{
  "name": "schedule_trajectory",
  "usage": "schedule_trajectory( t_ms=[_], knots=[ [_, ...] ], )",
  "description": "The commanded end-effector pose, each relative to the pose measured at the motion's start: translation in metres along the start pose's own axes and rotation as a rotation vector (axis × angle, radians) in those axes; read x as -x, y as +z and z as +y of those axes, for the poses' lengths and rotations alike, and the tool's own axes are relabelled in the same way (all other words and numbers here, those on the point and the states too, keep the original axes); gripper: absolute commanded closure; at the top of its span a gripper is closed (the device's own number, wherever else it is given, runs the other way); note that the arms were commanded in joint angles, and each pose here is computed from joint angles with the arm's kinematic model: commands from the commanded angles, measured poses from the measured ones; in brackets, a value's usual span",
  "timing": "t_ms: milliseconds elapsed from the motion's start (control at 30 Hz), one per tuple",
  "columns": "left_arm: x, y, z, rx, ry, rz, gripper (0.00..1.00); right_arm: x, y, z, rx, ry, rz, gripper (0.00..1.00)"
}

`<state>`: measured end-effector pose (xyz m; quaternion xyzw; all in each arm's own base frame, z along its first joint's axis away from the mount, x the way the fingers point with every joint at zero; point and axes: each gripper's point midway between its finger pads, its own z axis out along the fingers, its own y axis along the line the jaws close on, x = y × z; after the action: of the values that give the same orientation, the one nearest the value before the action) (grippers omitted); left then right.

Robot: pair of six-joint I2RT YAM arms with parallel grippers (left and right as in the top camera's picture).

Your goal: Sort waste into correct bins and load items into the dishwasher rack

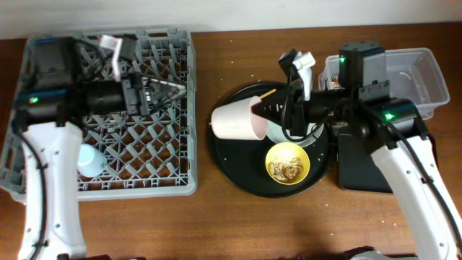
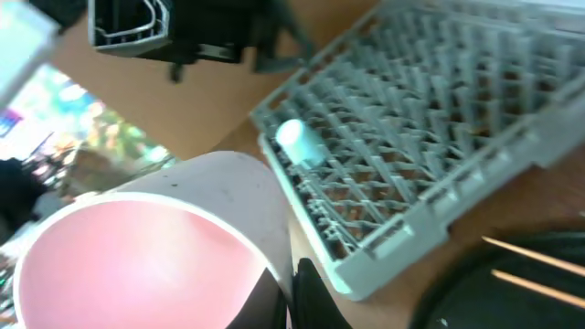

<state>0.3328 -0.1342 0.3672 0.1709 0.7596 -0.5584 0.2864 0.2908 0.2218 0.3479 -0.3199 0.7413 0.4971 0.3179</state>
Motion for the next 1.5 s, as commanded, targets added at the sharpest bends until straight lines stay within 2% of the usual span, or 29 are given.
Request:
schedule_trajectory(
  t_ms=[0, 100, 133, 233, 400, 433, 500, 700, 767, 800, 833, 867, 933, 967, 1033, 1133, 1167, 1233, 1300, 1467],
  knots=[
    [-0.011, 0.027, -0.035, -0.186, 0.035, 0.068, 0.01, 0.006, 0.001, 0.033, 0.205, -0.142, -0.029, 0.96],
    [-0.022, 0.041, -0.065, -0.32, 0.042, 0.12, 0.02, 0.013, 0.001, 0.032, 0.203, -0.19, -0.05, 0.96],
    [-0.027, 0.046, -0.074, -0.357, 0.043, 0.141, 0.05, 0.017, 0.001, 0.032, 0.201, -0.21, -0.059, 0.96],
    [-0.038, 0.057, -0.093, -0.436, 0.045, 0.189, 0.08, 0.033, 0.003, 0.016, 0.102, -0.182, -0.095, 0.96],
    [-0.045, 0.064, -0.101, -0.459, 0.05, 0.218, 0.11, 0.052, 0.001, 0.019, 0.101, -0.217, -0.15, 0.96],
    [-0.045, 0.064, -0.101, -0.458, 0.051, 0.217, 0.21, 0.051, 0.001, 0.019, 0.103, -0.211, -0.148, 0.96],
    [-0.046, 0.068, -0.092, -0.405, 0.059, 0.219, 0.27, 0.049, 0.001, 0.023, 0.125, -0.205, -0.141, 0.96],
    [-0.04, 0.07, -0.091, -0.4, 0.125, 0.203, 0.26, 0.045, 0.001, 0.023, 0.133, -0.167, -0.128, 0.96],
    [-0.038, 0.07, -0.091, -0.398, 0.152, 0.195, 0.36, 0.044, 0.002, 0.023, 0.133, -0.16, -0.124, 0.96],
    [-0.038, 0.07, -0.091, -0.399, 0.156, 0.194, 0.38, 0.044, 0.002, 0.022, 0.133, -0.157, -0.123, 0.96],
    [-0.038, 0.071, -0.089, -0.389, 0.155, 0.195, 0.41, 0.044, 0.001, 0.022, 0.132, -0.157, -0.124, 0.74],
    [-0.038, 0.074, -0.082, -0.342, 0.158, 0.194, 0.42, 0.045, 0.0, 0.02, 0.123, -0.156, -0.128, 0.57],
    [-0.03, 0.075, -0.038, -0.095, 0.099, 0.177, 0.42, 0.048, -0.017, 0.001, 0.066, -0.113, -0.152, 0.45],
    [-0.027, 0.07, -0.024, -0.026, 0.069, 0.162, 0.42, 0.047, -0.024, -0.011, 0.02, -0.06, -0.16, 0.43],
    [-0.02, 0.042, 0.029, 0.261, -0.02, 0.115, 0.42, 0.032, -0.042, -0.049, -0.142, 0.098, -0.149, 0.42],
    [-0.035, -0.028, 0.115, 0.829, -0.204, 0.092, 0.42, -0.005, -0.049, -0.082, -0.342, 0.286, -0.064, 0.42],
    [-0.047, -0.058, 0.135, 1.044, -0.282, 0.096, 0.42, -0.026, -0.05, -0.091, -0.429, 0.355, -0.003, 0.42],
    [-0.064, -0.085, 0.148, 1.259, -0.352, 0.107, 0.42, -0.051, -0.051, -0.098, -0.534, 0.416, 0.086, 0.42],
    [-0.082, -0.101, 0.16, 1.385, -0.402, 0.132, 0.41, -0.066, -0.048, -0.095, -0.57, 0.438, 0.147, 0.42],
    [-0.129, -0.099, 0.193, 1.414, -0.479, 0.223, 0.41, -0.076, -0.035, -0.083, -0.546, 0.436, 0.205, 0.42]
  ],
)
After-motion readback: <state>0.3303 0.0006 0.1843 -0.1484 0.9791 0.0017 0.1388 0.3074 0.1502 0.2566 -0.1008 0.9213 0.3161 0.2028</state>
